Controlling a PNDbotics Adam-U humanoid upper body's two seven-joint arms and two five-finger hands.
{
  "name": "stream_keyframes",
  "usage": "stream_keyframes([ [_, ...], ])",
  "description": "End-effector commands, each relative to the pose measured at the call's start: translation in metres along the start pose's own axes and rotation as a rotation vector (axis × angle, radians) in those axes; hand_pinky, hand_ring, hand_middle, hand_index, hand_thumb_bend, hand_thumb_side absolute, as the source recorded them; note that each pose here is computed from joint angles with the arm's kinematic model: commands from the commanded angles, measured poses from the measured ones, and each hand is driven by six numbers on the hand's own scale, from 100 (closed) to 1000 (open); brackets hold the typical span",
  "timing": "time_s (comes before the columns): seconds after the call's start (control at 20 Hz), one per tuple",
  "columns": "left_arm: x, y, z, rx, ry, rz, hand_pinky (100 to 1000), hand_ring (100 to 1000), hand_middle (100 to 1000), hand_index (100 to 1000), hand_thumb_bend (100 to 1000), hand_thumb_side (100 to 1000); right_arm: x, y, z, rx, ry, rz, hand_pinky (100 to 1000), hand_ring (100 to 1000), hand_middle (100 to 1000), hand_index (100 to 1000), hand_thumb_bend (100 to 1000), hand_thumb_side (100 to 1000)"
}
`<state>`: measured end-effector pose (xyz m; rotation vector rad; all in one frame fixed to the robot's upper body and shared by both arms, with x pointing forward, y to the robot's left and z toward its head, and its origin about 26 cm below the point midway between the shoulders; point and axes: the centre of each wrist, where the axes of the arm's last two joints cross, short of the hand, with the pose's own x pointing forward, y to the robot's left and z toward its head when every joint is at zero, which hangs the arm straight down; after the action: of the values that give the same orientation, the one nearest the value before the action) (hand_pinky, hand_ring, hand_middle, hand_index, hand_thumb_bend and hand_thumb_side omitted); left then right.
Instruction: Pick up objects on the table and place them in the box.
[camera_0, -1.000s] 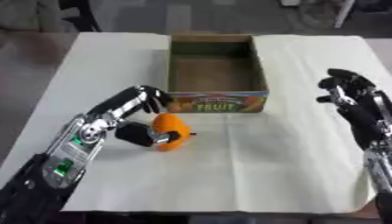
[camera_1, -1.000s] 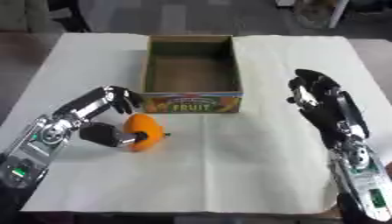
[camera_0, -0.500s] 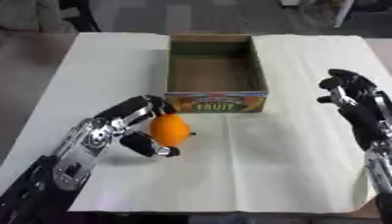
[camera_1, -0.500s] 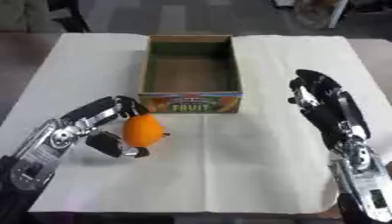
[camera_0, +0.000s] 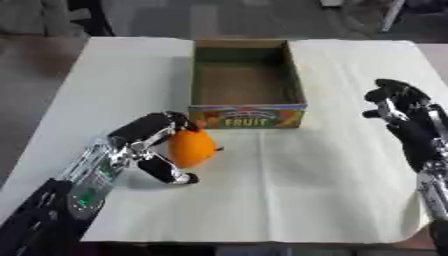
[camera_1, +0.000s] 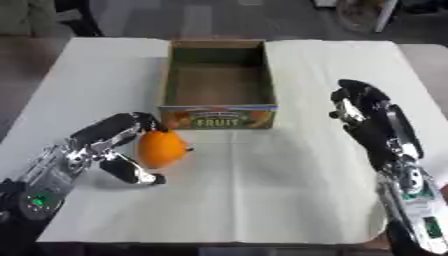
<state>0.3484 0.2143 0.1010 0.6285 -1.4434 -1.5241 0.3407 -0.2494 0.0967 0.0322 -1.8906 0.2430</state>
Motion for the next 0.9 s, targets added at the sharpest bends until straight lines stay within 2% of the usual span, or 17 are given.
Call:
stream_keyframes([
  [0.05, 0.0002, 0.0065, -0.0018, 0.049, 0.019, -0.079, 766, 743, 737, 842, 708, 204, 0.0090, -0.0025, -0.0033, 0.007, -0.031, 0.009, 638, 775, 632, 785, 100, 371],
  [0.2, -0.0025, 0.0035, -0.0031, 0.071, 0.045, -0.122, 720, 703, 696, 824, 674, 187, 0.0091, -0.0026, -0.0033, 0.006, -0.031, 0.009, 638, 775, 632, 784, 100, 371],
  [0.35, -0.0049, 0.0025, -0.0036, 0.115, 0.069, -0.145, 624, 626, 620, 784, 569, 184, 0.0090, -0.0027, -0.0032, 0.006, -0.031, 0.008, 638, 775, 632, 784, 100, 372],
  [0.45, -0.0057, 0.0024, -0.0037, 0.152, 0.081, -0.150, 556, 564, 559, 732, 439, 168, 0.0089, -0.0027, -0.0032, 0.006, -0.030, 0.008, 638, 775, 632, 784, 100, 372],
  [0.5, -0.0061, 0.0025, -0.0037, 0.176, 0.086, -0.147, 540, 548, 543, 719, 413, 165, 0.0090, -0.0027, -0.0033, 0.005, -0.031, 0.008, 638, 775, 632, 784, 100, 371],
  [0.65, -0.0068, 0.0005, -0.0043, 0.209, 0.093, -0.139, 532, 540, 535, 712, 401, 164, 0.0090, -0.0026, -0.0034, 0.005, -0.031, 0.008, 638, 775, 632, 784, 100, 371],
  [0.7, -0.0067, 0.0036, -0.0039, 0.248, 0.100, -0.122, 386, 387, 372, 556, 150, 166, 0.0089, -0.0028, -0.0033, 0.005, -0.030, 0.008, 638, 775, 632, 784, 100, 372],
  [0.75, -0.0063, 0.0059, -0.0030, 0.294, 0.106, -0.099, 362, 350, 332, 516, 100, 174, 0.0089, -0.0028, -0.0033, 0.004, -0.030, 0.008, 638, 775, 632, 784, 100, 372],
  [0.9, -0.0047, 0.0096, -0.0012, 0.370, 0.109, -0.038, 338, 316, 291, 476, 100, 178, 0.0090, -0.0028, -0.0034, 0.004, -0.031, 0.008, 638, 775, 632, 784, 100, 370],
])
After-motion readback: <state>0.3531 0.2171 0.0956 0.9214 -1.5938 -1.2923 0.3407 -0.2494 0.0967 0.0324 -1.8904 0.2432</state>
